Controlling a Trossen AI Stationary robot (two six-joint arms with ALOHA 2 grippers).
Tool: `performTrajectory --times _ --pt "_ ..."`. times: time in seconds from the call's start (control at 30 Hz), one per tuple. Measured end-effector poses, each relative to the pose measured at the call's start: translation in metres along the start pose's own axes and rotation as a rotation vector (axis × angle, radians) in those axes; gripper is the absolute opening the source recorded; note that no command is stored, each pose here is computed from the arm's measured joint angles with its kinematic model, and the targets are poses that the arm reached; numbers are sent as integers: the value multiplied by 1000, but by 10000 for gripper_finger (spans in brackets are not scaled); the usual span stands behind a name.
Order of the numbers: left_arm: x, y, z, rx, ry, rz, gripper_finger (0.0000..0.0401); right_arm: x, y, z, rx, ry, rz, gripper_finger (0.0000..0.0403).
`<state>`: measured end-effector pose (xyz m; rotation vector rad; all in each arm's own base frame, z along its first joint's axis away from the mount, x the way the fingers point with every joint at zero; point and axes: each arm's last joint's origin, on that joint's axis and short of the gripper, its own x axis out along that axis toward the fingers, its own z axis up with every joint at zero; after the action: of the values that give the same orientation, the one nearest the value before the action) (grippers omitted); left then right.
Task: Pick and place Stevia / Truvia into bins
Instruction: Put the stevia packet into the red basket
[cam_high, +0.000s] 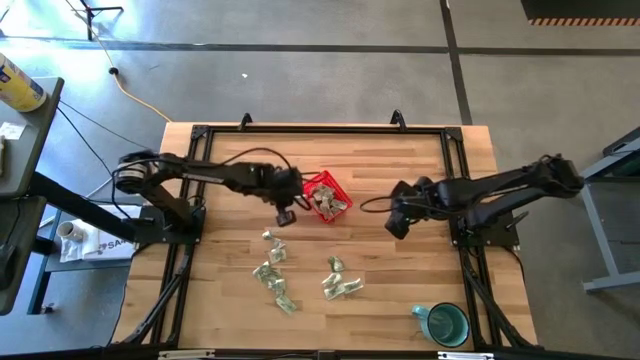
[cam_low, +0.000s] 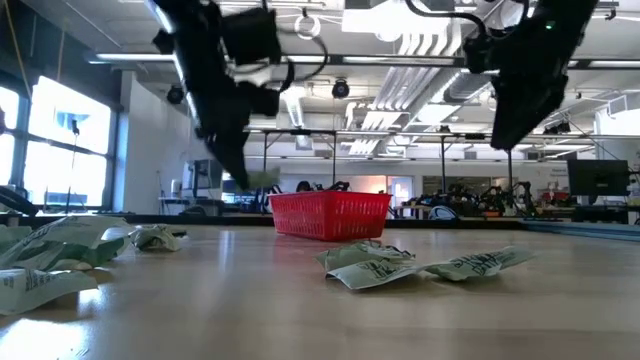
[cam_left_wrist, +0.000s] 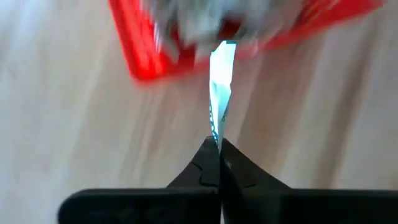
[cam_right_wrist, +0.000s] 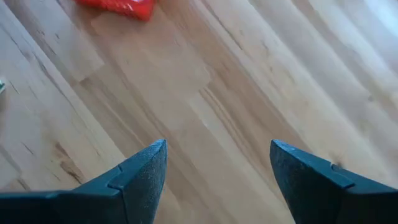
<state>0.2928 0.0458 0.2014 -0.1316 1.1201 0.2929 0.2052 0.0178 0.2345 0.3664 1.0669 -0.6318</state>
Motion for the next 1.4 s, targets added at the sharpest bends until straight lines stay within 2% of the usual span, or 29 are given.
performTrajectory --times 0.13,0.23,0.37,0.5,0.63,0.73,0.93,1.07,1.17,1.27,1.4 --pt "-30 -3 37 53 -193 -36 25 5 -2 -9 26 36 27 275" --pt "-23 1 54 56 -261 -58 55 12 1 -11 12 39 79 275" --pt "-8 6 57 -14 -219 -66 121 18 10 -9 -90 -21 207 275" --pt "-9 3 41 -55 -60 -69 187 23 21 -5 -285 -76 353 275" --pt "-29 -6 18 -76 104 -57 228 30 39 2 -419 -133 508 275" --pt "-39 -18 -3 -66 167 -15 235 41 57 0 -502 -136 602 275" --pt "-52 -33 -42 -135 157 11 214 64 103 -22 -579 -58 742 275" --pt "-55 -39 -64 -139 161 0 195 62 137 -36 -652 -35 729 275" --pt "-53 -39 -72 -125 164 7 183 60 157 -45 -691 -70 662 275" --pt "-52 -37 -77 -124 179 15 174 67 168 -52 -661 -88 574 275" --pt "-50 -36 -79 -101 185 16 167 84 171 -59 -609 -33 495 274"
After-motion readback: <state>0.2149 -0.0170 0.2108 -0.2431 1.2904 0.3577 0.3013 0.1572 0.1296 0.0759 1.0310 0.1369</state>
